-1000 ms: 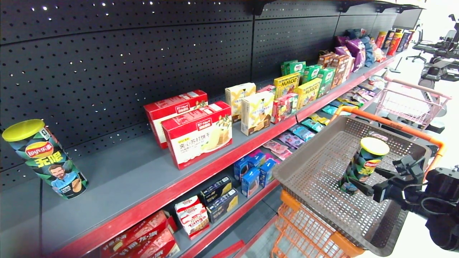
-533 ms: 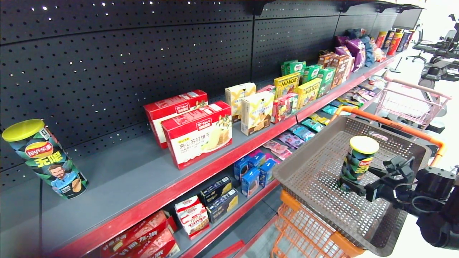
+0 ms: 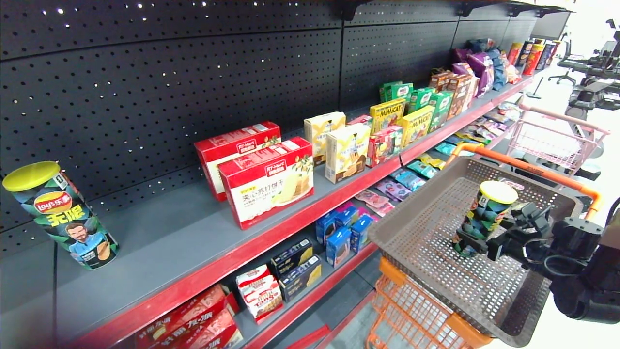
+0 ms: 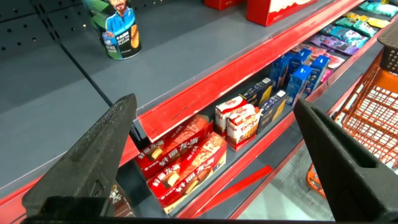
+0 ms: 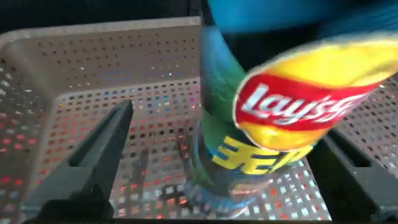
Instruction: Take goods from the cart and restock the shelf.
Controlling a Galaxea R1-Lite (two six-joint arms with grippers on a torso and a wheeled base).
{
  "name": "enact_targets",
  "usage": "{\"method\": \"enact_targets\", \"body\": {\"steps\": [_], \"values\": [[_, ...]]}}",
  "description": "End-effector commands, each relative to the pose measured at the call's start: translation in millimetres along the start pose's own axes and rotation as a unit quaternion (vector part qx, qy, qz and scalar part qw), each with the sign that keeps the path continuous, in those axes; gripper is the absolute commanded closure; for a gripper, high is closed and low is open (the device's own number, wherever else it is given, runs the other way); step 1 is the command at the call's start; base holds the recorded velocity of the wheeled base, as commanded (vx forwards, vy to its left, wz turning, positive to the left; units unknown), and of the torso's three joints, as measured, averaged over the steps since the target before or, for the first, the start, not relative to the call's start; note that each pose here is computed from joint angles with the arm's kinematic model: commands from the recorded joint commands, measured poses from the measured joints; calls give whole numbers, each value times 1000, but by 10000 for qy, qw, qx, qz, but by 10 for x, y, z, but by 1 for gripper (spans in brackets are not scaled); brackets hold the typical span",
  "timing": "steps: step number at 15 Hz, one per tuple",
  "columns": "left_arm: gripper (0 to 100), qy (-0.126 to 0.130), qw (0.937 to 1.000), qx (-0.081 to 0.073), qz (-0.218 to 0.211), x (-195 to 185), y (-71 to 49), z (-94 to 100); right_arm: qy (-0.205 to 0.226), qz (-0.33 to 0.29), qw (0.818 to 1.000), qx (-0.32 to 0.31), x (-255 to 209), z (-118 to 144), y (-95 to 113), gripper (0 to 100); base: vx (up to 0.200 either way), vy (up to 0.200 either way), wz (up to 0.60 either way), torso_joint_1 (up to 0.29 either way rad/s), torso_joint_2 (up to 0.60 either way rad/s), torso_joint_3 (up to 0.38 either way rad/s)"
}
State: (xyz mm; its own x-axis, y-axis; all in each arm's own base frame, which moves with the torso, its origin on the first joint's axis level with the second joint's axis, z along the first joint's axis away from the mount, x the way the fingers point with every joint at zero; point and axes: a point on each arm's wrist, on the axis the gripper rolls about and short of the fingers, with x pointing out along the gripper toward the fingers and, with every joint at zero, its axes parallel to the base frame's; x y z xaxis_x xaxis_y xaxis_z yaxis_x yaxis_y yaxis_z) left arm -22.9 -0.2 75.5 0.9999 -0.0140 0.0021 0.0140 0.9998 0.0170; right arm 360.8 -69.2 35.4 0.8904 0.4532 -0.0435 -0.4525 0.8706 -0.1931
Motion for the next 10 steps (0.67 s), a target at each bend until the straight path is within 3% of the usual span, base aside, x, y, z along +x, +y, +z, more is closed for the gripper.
{"method": "enact_targets", "body": {"steps": [1, 2, 3, 10], "values": [[0, 3, 10000, -1, 1, 1, 0, 1, 47, 55, 10000, 47, 127, -227, -60, 0, 0, 0, 0, 0, 0, 0], [0, 11, 10000, -1, 1, 1, 0, -1, 11, 102, 9999, 27, 172, -273, -86, 0, 0, 0, 0, 0, 0, 0], [0, 3, 10000, -1, 1, 1, 0, 1, -39, 138, 9999, -16, 217, -297, -109, 100, 0, 0, 0, 0, 0, 0], [0, 11, 10000, -1, 1, 1, 0, -1, -107, 74, 9999, -86, 231, -231, -123, 100, 0, 0, 0, 0, 0, 0]]}}
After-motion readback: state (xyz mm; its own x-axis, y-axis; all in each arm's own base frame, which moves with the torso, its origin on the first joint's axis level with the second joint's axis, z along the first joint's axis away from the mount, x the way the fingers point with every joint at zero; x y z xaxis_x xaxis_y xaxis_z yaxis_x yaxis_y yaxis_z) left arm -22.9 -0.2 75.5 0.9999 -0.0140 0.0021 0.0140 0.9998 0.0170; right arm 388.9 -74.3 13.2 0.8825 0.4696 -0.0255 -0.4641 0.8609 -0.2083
